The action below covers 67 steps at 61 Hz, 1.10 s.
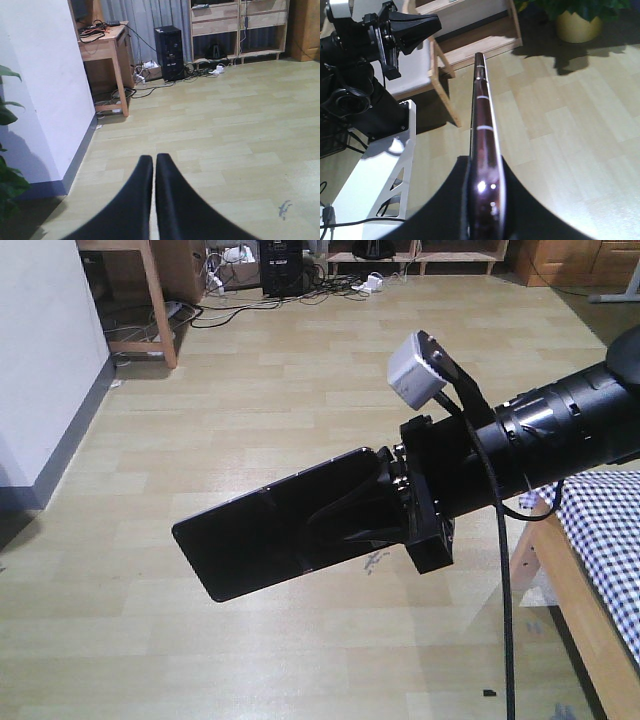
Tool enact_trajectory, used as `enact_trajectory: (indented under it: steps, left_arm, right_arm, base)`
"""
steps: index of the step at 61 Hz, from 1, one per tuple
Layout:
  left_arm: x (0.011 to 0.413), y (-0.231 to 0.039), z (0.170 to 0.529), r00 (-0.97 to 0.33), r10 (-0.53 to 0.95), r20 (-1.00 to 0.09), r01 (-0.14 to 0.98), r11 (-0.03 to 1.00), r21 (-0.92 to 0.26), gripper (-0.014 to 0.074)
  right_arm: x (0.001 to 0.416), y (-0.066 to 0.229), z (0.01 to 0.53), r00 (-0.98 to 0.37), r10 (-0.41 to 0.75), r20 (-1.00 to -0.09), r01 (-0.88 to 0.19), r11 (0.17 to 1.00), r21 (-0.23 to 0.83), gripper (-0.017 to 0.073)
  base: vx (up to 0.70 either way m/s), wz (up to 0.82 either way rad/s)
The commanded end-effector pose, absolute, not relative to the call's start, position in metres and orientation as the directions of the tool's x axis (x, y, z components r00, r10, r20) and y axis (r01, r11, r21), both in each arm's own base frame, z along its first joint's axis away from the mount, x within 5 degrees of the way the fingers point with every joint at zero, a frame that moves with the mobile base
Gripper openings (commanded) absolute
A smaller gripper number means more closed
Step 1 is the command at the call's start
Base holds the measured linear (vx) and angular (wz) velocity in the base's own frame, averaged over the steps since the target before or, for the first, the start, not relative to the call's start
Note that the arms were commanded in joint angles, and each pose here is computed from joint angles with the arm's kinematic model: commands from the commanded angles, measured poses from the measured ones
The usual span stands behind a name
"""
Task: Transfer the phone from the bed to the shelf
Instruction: 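Hold the phone in the right gripper while the base turns away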
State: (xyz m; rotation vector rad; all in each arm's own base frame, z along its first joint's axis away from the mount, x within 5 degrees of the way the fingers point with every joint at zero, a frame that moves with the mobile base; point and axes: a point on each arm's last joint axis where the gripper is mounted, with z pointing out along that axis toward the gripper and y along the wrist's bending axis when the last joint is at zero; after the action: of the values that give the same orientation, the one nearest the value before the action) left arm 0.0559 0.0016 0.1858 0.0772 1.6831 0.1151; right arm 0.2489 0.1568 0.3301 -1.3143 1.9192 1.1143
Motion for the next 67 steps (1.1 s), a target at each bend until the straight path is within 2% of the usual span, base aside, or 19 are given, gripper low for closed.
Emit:
enact_trajectory:
  steps: [1, 67]
  left_arm:
    - [0.055, 0.0018, 0.2005, -0.016, 0.107, -0.994, -0.034, 0.994, 0.108, 0.0001]
    - [0.055, 0.0018, 0.2005, -0.016, 0.107, -0.994, -0.034, 0.994, 0.108, 0.0001]
  right_arm:
    - [0.2368, 0.1572, 0.3546, -0.341, -0.4, -0.85, -0.939, 0.098, 0.331, -0.0002]
    - [0.2368, 0.1573, 0.3547, -0.342, -0.399, -0.851, -0.939, 0.097, 0.331, -0.0002]
  base:
    - [0.29, -0.03]
    - [0.35, -0.05]
